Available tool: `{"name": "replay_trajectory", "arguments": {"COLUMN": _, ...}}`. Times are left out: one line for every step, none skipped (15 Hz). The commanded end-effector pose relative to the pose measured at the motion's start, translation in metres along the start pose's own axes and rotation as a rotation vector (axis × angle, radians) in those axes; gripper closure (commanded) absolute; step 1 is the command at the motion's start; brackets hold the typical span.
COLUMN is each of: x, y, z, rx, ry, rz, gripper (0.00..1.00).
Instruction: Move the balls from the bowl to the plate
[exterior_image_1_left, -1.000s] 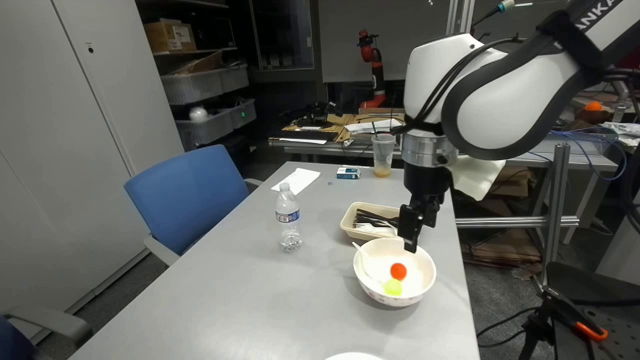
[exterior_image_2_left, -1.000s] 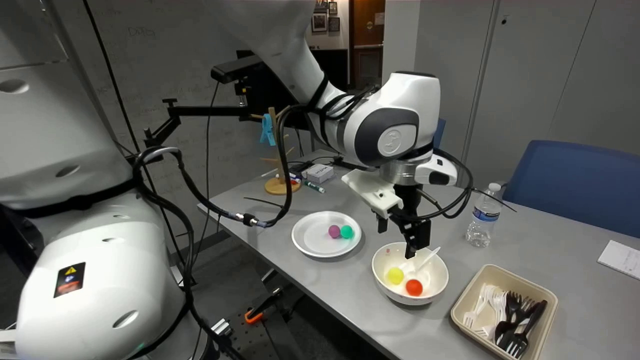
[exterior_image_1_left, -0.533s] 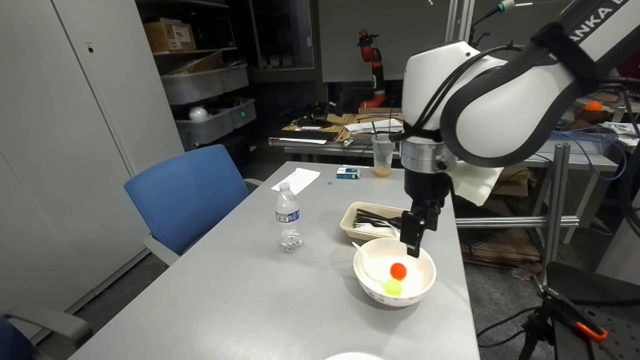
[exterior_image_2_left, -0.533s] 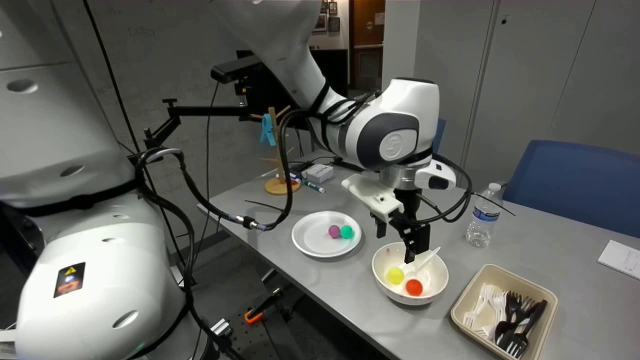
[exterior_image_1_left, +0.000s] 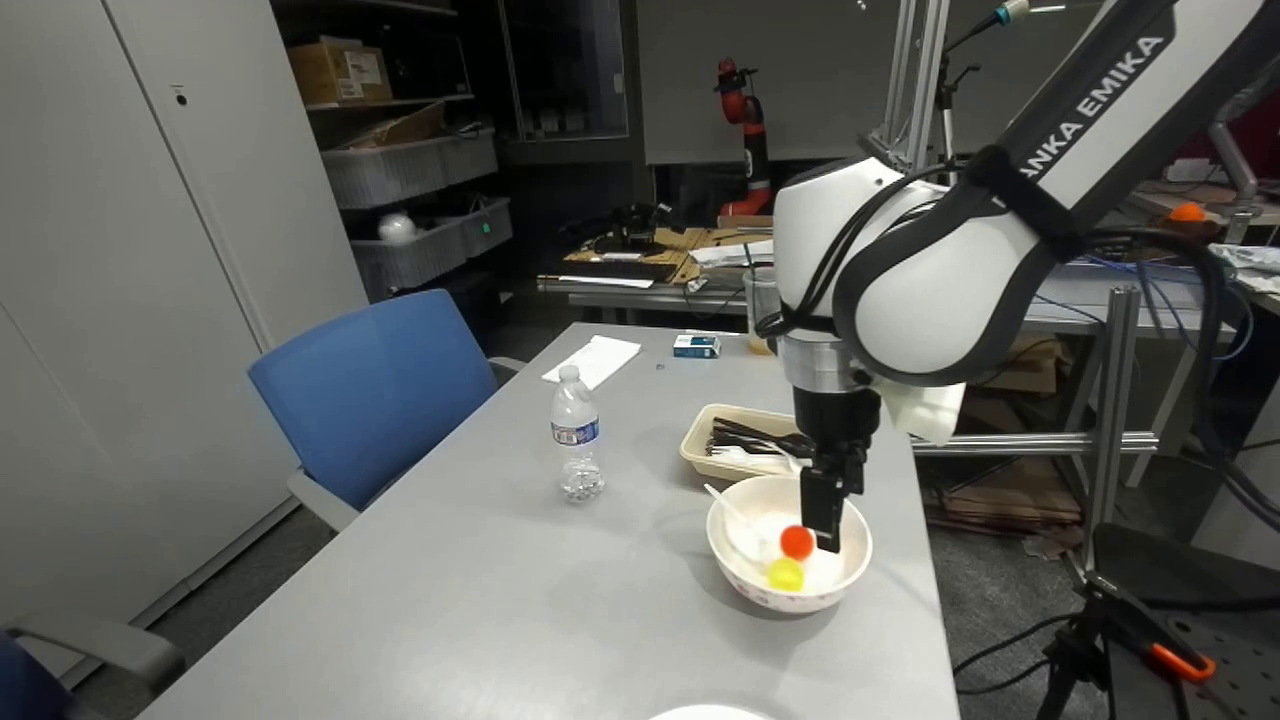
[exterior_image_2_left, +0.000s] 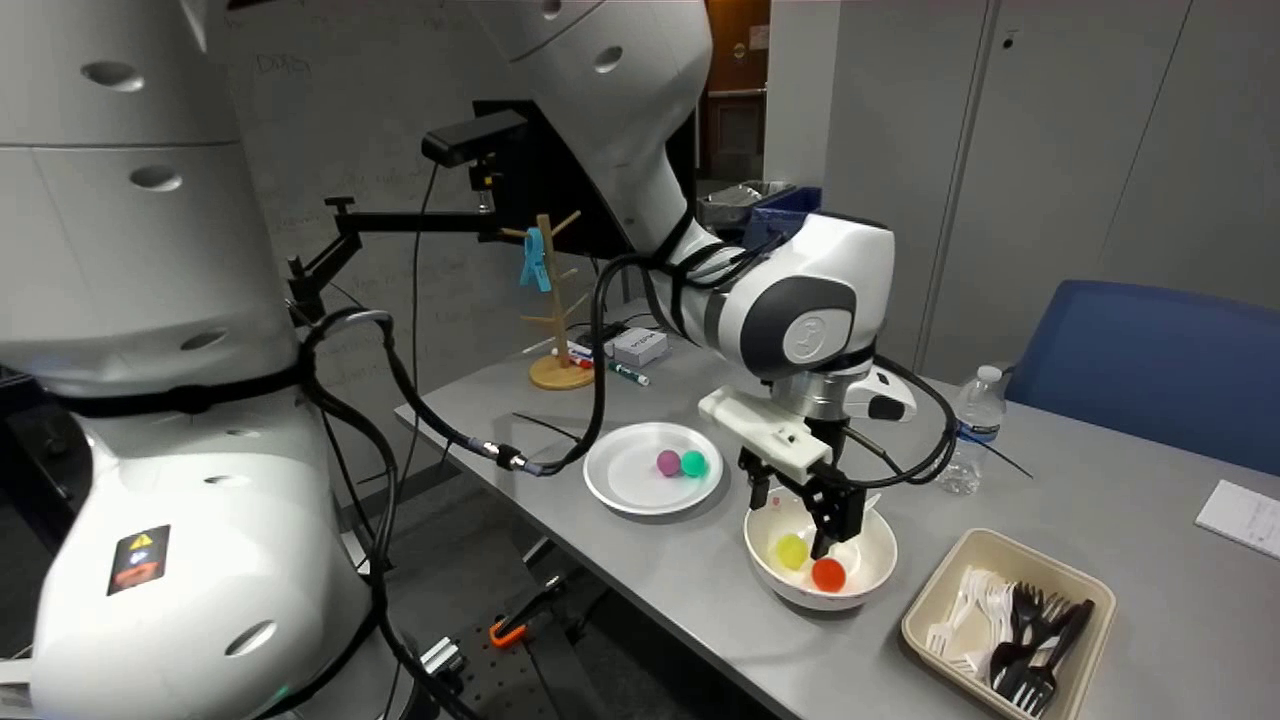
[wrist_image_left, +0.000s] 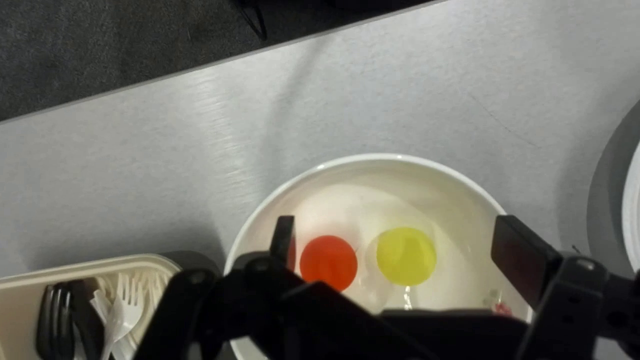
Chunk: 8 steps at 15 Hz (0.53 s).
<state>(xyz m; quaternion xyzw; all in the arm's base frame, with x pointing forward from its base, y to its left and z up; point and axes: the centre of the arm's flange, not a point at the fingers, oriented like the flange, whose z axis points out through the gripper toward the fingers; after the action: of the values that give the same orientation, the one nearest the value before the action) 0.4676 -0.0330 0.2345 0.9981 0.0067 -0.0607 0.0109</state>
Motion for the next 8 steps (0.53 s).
{"name": "replay_trajectory", "arguments": {"x": 0.033, "y": 0.015, "z": 0.007, "rx": 0.007, "ry": -0.011, "rz": -0.037, "gripper": 0.0}}
{"name": "replay_trajectory", "arguments": {"x": 0.035, "y": 0.016, "z": 0.01, "rx": 0.012, "ry": -0.016, "rz": -0.043, "gripper": 0.0}}
{"name": "replay_trajectory", "arguments": {"x": 0.037, "y": 0.018, "z": 0.012, "rx": 0.02, "ry": -0.022, "rz": -0.051, "gripper": 0.0}}
{"name": "replay_trajectory", "arguments": {"x": 0.039, "y": 0.018, "z": 0.016, "rx": 0.039, "ry": -0.035, "rz": -0.059, "gripper": 0.0}}
{"name": "replay_trajectory", "arguments": {"x": 0.04, "y": 0.018, "z": 0.02, "rx": 0.046, "ry": -0.039, "rz": -0.065, "gripper": 0.0}}
{"name": "replay_trajectory", "arguments": {"x": 0.041, "y": 0.018, "z": 0.023, "rx": 0.048, "ry": -0.037, "rz": -0.073, "gripper": 0.0}}
{"name": "replay_trajectory", "arguments": {"x": 0.041, "y": 0.018, "z": 0.026, "rx": 0.036, "ry": -0.028, "rz": -0.085, "gripper": 0.0}}
{"name": "replay_trajectory", "arguments": {"x": 0.041, "y": 0.019, "z": 0.029, "rx": 0.028, "ry": -0.029, "rz": -0.098, "gripper": 0.0}}
